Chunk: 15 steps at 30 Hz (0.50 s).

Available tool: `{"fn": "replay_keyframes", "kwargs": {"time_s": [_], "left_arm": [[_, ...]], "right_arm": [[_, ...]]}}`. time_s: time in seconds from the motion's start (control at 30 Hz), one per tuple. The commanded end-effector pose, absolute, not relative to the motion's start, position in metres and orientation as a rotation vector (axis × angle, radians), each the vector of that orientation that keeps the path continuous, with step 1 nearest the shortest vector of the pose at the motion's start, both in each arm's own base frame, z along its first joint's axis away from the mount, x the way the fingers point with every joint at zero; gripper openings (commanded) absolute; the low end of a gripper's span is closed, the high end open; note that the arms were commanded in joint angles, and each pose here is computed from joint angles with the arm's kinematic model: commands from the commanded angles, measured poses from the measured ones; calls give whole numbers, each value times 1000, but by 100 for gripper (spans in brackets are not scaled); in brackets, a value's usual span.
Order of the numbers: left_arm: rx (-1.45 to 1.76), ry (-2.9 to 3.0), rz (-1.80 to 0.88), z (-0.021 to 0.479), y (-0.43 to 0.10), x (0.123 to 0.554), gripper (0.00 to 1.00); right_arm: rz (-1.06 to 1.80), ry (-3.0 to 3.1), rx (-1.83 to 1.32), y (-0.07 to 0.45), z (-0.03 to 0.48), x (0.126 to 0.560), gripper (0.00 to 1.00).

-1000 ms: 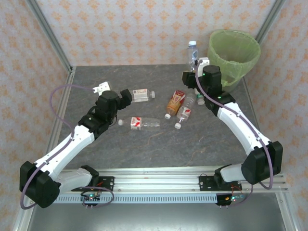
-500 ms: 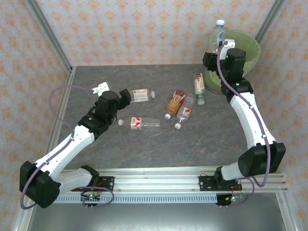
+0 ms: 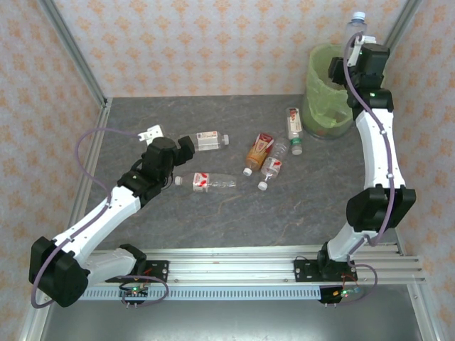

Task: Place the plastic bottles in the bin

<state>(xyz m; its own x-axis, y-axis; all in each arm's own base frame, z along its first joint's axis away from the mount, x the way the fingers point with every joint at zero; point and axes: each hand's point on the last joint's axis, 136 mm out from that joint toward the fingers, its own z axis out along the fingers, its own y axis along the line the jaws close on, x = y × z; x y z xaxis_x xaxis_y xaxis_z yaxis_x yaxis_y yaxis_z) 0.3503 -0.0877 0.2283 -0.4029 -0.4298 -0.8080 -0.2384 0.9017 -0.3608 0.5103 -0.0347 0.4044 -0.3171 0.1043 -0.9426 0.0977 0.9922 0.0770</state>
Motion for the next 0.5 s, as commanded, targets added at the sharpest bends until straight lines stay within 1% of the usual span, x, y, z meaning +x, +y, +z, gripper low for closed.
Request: {"fn": "replay_keyframes", "kwargs": {"time_s": [0.0, 0.07, 0.2, 0.33, 0.47], "left_arm": [[-485, 1982, -225, 234, -84, 347, 100], [-473, 1982, -237, 235, -86, 346, 100], [-482, 1980, -228, 234, -83, 344, 100], [-531, 1965, -201, 232, -74, 343, 100], [-547, 1967, -192, 230, -71, 343, 100]], "right_arm": [[-58, 1939, 150, -44, 394, 515, 46], [-141, 1951, 194, -58, 388, 522, 47], [-184, 1963, 235, -69, 382, 537, 47], [-321, 1941, 290, -92, 378, 551, 47], [-387, 1933, 315, -106, 371, 561, 47]]}}
